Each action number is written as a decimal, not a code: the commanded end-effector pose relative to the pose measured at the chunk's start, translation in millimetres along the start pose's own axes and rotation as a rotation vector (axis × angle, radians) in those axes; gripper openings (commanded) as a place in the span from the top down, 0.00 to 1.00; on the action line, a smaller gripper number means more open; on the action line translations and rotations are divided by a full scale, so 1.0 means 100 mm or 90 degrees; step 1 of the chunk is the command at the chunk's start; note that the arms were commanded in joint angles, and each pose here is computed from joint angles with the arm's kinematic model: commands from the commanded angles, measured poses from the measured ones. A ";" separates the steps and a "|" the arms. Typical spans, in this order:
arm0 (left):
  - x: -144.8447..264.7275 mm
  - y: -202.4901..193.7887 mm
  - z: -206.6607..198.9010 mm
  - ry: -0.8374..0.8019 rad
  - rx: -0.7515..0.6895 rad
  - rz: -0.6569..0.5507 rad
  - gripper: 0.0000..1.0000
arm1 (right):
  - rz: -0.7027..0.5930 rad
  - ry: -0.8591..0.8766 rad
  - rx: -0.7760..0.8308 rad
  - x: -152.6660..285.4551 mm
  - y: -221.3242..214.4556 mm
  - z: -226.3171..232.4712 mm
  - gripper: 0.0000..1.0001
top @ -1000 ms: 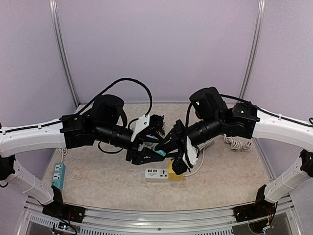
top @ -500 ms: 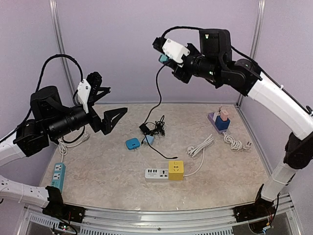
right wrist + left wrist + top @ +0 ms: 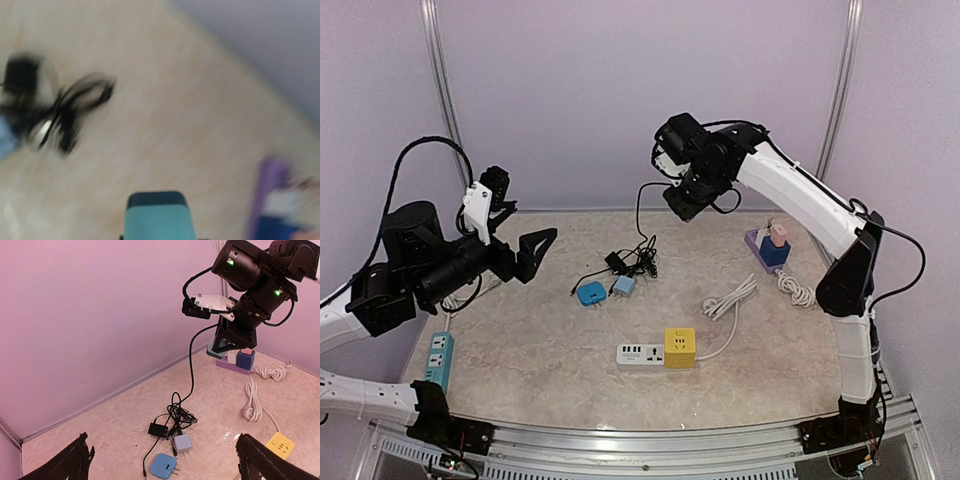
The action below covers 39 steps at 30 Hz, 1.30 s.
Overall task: Insert the plug
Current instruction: Adjust the plug.
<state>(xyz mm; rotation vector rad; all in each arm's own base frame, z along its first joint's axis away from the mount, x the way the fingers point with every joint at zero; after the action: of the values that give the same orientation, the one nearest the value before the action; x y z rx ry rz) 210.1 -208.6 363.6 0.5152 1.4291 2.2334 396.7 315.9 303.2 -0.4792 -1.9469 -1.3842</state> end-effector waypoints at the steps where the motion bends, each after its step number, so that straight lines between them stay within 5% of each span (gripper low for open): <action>1: -0.17 -0.48 -0.28 -0.039 -0.007 0.076 0.01 | 0.120 0.080 -0.089 0.03 -0.36 0.13 1.00; 8: -0.46 -1.00 -0.75 -0.112 -0.037 0.130 0.01 | 0.237 0.244 -0.091 0.15 -0.74 0.72 1.00; 15: -0.47 -1.01 -1.05 -0.173 -0.068 0.093 0.01 | 0.291 0.416 -0.007 0.54 -1.06 1.36 1.00; 20: -0.34 -1.00 -1.15 -0.229 -0.052 0.065 0.04 | 0.252 0.465 0.135 0.67 -1.26 1.64 1.00; 26: 0.05 -1.06 -1.41 -0.334 -0.044 -0.029 0.23 | 0.188 0.537 0.264 0.72 -1.37 1.75 1.00; 30: 0.19 -1.10 -1.44 -0.337 -0.033 -0.097 0.20 | 0.131 0.580 0.315 0.88 -1.31 1.75 1.00; 36: 0.06 -0.94 -1.62 -0.393 -0.041 -0.110 0.19 | 0.030 0.654 0.405 1.22 -1.28 1.78 1.00; 39: -0.04 -0.95 -1.72 -0.412 -0.042 -0.104 0.31 | 0.031 0.658 0.415 1.26 -1.29 1.77 1.00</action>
<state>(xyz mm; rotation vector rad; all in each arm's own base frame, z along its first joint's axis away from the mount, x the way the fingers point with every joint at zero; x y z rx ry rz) 141.2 -286.0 191.5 0.9824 1.0358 1.8311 182.3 418.5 252.2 0.2794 -1.3436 -0.6805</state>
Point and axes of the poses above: each gripper's point midway between its finger pads, its own x axis back along the fingers, its own z axis along the line the jaws close on, y = z × x, the point moved 3 cm from there along x, back along the fingers, and after that the axes turned 15 degrees about -x, right-handed, at the moved point
